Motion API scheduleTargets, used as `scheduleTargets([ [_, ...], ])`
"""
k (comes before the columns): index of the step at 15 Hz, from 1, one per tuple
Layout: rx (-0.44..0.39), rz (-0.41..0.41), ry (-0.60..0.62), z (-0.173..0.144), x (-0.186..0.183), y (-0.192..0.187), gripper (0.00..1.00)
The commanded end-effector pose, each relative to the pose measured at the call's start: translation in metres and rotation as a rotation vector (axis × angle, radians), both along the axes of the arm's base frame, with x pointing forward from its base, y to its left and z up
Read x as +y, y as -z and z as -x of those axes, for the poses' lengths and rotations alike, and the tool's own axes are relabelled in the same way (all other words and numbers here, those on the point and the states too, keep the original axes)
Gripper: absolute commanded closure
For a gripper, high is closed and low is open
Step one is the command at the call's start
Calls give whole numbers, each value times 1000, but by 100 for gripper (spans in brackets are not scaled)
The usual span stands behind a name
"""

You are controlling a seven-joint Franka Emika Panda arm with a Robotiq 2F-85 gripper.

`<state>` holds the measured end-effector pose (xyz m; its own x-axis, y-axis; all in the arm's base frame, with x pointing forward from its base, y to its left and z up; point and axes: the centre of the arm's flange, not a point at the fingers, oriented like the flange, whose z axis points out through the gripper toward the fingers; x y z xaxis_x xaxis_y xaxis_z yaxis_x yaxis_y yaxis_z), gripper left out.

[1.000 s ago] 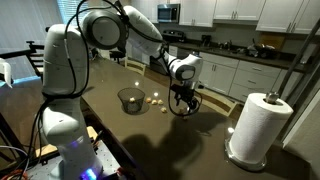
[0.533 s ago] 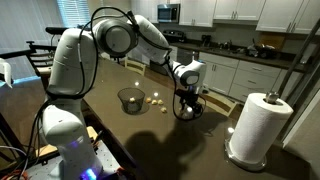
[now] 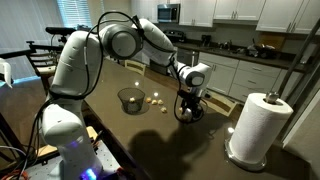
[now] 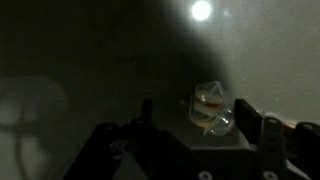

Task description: Pick up one object from the right side of the counter and put it in the black basket

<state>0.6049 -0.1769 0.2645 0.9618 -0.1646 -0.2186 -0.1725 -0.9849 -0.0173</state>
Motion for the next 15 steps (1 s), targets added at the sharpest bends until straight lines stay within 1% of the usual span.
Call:
scheduleTargets([
  [1, 39, -26, 26, -5, -6, -5, 47],
  [3, 45, -30, 28, -5, -7, -4, 18],
  [4, 43, -28, 26, -5, -7, -2, 8],
  [5, 40, -26, 25, -6, -7, -1, 3],
  [7, 36, -19, 21, -7, -7, 3, 0],
  [12, 40, -30, 5, -11, -5, 13, 0],
  [13, 39, -32, 3, -11, -5, 14, 25],
  [14, 38, -31, 2, -11, -5, 14, 28],
  [15, 36, -31, 2, -11, -5, 14, 33],
])
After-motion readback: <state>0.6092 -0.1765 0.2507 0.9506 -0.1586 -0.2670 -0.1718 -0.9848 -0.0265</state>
